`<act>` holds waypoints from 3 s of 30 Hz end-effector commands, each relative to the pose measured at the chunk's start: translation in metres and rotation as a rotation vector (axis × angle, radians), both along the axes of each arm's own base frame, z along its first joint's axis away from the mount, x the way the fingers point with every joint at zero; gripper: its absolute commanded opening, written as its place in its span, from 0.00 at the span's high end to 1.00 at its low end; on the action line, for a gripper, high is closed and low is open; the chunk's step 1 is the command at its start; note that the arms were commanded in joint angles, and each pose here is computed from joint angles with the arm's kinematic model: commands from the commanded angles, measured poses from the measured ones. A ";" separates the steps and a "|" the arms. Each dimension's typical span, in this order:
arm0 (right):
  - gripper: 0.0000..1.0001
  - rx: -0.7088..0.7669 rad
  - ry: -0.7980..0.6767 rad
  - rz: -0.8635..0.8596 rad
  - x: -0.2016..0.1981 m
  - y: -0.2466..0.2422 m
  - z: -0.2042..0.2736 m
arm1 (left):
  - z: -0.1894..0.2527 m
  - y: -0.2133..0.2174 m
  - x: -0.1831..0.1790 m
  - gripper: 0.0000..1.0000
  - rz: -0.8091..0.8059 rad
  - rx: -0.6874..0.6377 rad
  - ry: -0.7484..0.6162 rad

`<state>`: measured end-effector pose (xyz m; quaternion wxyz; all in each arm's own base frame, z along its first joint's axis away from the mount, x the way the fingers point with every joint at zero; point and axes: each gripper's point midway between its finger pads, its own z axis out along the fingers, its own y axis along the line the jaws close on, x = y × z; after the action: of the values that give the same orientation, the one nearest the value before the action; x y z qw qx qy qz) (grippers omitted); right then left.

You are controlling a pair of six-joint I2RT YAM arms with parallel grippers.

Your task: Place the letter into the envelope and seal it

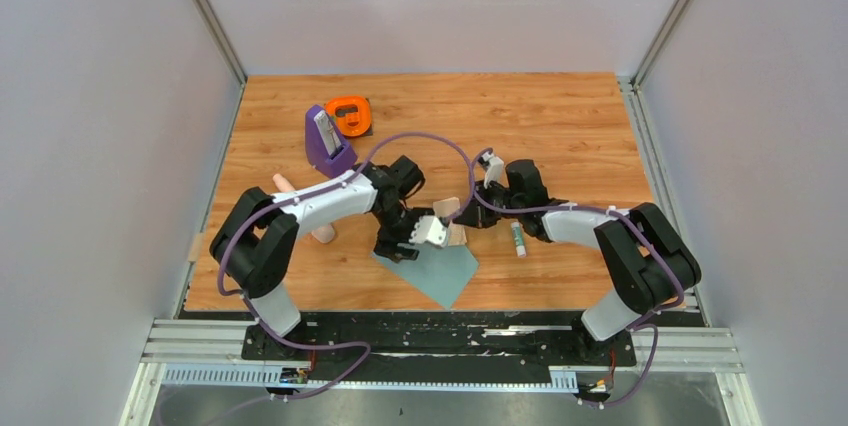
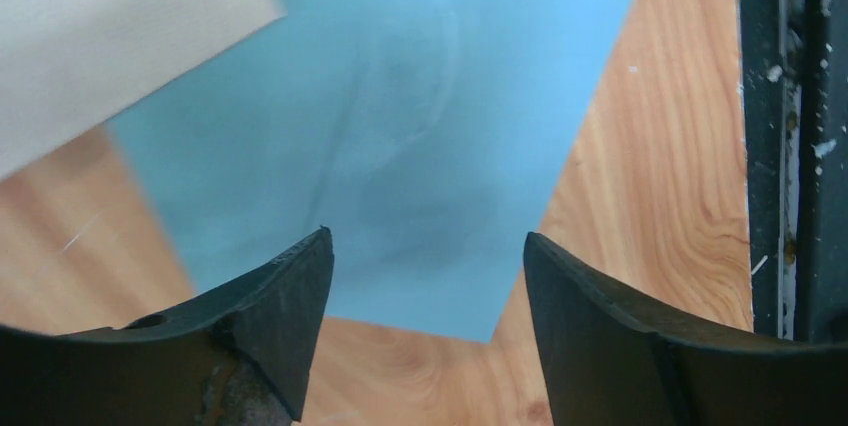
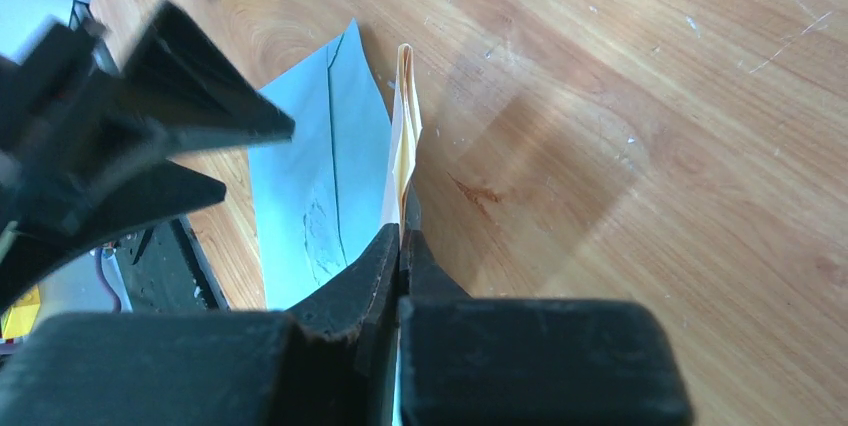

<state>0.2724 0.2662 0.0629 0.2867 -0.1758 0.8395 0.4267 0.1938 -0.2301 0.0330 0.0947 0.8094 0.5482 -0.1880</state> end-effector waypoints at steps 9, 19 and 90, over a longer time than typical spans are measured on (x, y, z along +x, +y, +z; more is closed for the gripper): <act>1.00 0.073 -0.100 0.060 -0.003 0.009 0.028 | 0.029 -0.022 0.086 0.03 0.455 -0.093 -0.010; 1.00 0.074 -0.115 0.082 -0.004 0.009 0.027 | 0.000 -0.027 0.082 0.19 0.431 -0.036 0.087; 1.00 -0.155 -1.509 0.322 -0.046 0.003 0.187 | 0.174 -0.026 0.001 1.00 0.325 -0.258 0.239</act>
<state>0.2214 0.2741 0.2212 0.6486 -0.5859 0.4437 0.1981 0.1932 -0.2544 0.1905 0.1295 0.6626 0.6547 -0.3398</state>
